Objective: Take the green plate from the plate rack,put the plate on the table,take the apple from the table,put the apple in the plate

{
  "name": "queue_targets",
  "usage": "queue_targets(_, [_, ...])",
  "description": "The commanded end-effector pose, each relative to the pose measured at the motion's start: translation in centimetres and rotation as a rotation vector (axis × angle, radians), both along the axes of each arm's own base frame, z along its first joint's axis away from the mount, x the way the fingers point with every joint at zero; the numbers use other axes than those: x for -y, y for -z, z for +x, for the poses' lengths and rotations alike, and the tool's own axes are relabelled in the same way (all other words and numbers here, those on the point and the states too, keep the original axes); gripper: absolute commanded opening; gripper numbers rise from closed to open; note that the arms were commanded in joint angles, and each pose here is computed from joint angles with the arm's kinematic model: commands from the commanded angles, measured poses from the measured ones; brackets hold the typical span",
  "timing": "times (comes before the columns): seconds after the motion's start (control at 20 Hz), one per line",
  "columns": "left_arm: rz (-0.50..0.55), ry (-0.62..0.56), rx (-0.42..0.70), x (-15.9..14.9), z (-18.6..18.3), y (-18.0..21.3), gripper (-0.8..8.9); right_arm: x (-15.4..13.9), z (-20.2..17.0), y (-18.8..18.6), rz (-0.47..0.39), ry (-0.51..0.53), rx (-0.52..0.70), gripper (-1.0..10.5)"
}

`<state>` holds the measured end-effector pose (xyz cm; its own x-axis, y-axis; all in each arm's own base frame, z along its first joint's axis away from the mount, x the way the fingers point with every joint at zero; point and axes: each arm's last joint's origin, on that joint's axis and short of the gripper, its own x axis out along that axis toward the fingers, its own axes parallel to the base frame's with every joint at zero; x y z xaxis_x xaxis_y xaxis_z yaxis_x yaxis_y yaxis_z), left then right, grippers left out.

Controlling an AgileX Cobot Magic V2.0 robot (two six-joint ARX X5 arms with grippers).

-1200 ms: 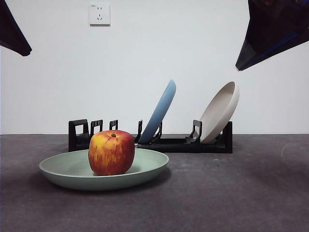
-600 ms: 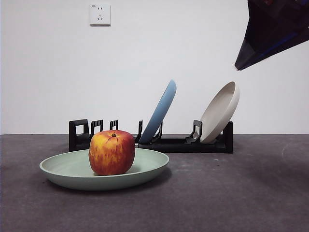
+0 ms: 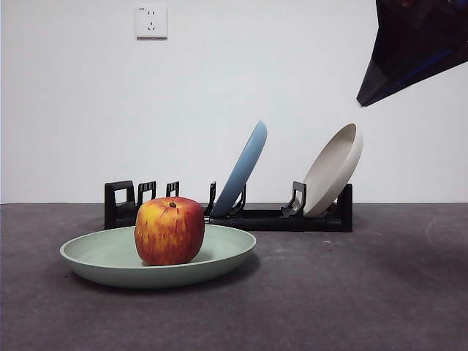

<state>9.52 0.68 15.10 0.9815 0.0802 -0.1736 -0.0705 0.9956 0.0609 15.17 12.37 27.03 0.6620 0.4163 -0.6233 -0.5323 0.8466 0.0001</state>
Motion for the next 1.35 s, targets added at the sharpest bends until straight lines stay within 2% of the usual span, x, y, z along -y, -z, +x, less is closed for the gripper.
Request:
queue_targets(0.05, [-0.015, 0.005, -0.010, 0.0, 0.1, 0.5, -0.02, 0.0, 0.0, 0.0, 0.006, 0.007, -0.002, -0.1])
queue_targets(0.65, [-0.014, 0.005, -0.007, 0.0, 0.1, 0.4, -0.03, 0.0, 0.0, 0.0, 0.003, 0.006, 0.000, -0.1])
queue_targets(0.75, [-0.014, 0.005, -0.007, 0.0, 0.1, 0.4, -0.02, 0.4, 0.1, -0.1, -0.191, -0.010, 0.122, -0.1])
queue_targets(0.8, [-0.014, 0.005, -0.007, 0.0, 0.1, 0.4, -0.03, 0.6, 0.1, -0.3, -0.225, 0.011, 0.151, -0.1])
queue_targets(0.9, [-0.014, 0.007, -0.007, 0.0, 0.1, 0.4, -0.02, 1.6, -0.7, -1.1, -0.233, 0.066, 0.197, -0.1])
queue_targets(1.0, [-0.015, 0.009, -0.006, 0.0, 0.1, 0.4, -0.02, 3.1, -1.6, -2.3, -0.185, 0.112, 0.247, -0.1])
queue_targets(1.1, [-0.015, 0.010, -0.007, 0.0, 0.1, 0.4, -0.02, 5.4, -2.4, -3.6, -0.123, 0.212, 0.312, -0.1])
queue_targets(1.25, [-0.015, 0.011, -0.006, 0.0, 0.1, 0.4, -0.03, 8.8, -3.8, -4.7, 0.064, 0.289, 0.375, -0.1])
queue_targets(1.35, [-0.015, 0.011, -0.006, 0.0, 0.1, 0.4, -0.03, 10.6, -5.3, -4.8, 0.105, 0.353, 0.435, -0.1])
